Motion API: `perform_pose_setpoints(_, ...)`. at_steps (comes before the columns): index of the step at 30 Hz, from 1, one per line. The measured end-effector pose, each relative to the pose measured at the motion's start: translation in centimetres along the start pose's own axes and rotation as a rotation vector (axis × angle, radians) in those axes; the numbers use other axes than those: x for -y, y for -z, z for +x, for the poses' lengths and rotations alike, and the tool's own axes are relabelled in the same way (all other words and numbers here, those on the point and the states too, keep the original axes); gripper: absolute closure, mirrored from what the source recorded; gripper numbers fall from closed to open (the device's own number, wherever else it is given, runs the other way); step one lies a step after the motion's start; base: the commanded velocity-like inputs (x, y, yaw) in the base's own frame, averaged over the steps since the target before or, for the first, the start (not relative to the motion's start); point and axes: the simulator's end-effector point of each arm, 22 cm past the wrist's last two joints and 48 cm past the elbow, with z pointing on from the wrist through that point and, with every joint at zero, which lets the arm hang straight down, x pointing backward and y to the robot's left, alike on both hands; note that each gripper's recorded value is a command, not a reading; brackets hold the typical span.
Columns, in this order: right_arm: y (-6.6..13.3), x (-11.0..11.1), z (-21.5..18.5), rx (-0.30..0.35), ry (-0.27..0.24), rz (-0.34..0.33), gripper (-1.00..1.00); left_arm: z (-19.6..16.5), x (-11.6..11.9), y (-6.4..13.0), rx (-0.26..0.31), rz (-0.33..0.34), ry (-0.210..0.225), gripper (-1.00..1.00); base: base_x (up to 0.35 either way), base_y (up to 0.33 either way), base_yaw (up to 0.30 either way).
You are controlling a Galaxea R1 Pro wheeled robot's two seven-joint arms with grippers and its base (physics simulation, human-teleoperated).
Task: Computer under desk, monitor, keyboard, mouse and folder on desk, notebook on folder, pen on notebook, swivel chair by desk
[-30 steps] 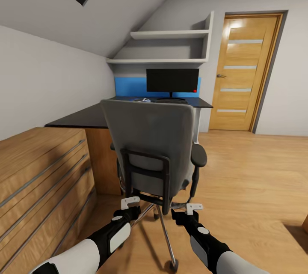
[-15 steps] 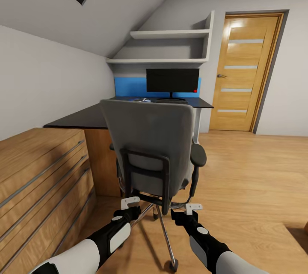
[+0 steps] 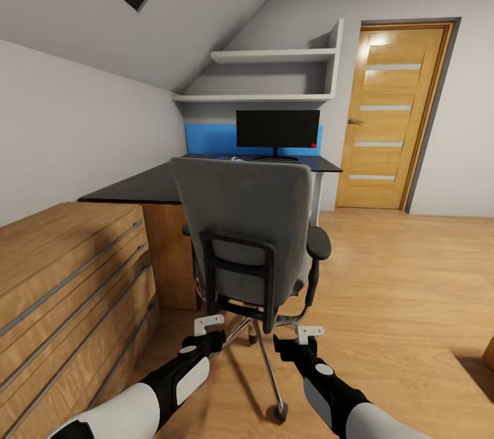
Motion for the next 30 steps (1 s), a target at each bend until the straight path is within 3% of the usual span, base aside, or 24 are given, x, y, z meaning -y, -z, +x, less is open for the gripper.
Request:
perform_pose_setpoints(13,0.0,-0.5,0.0,0.0,0.01,-0.013,-1.0,0.0,0.0,0.0,0.0,0.0,0.0,-1.0,0.023,0.144,0.0)
perform_pose_setpoints(21,0.0,-1.5,0.1,0.0,0.051,-0.037,-1.0,0.0,0.0,0.0,0.0,0.0,0.0,-1.0,0.008,0.024,0.0)
perform_pose_setpoints(30,0.0,-1.8,0.0,0.001,0.056,-0.042,-1.0,0.0,0.0,0.0,0.0,0.0,0.0,-1.0,0.001,0.003,0.0)
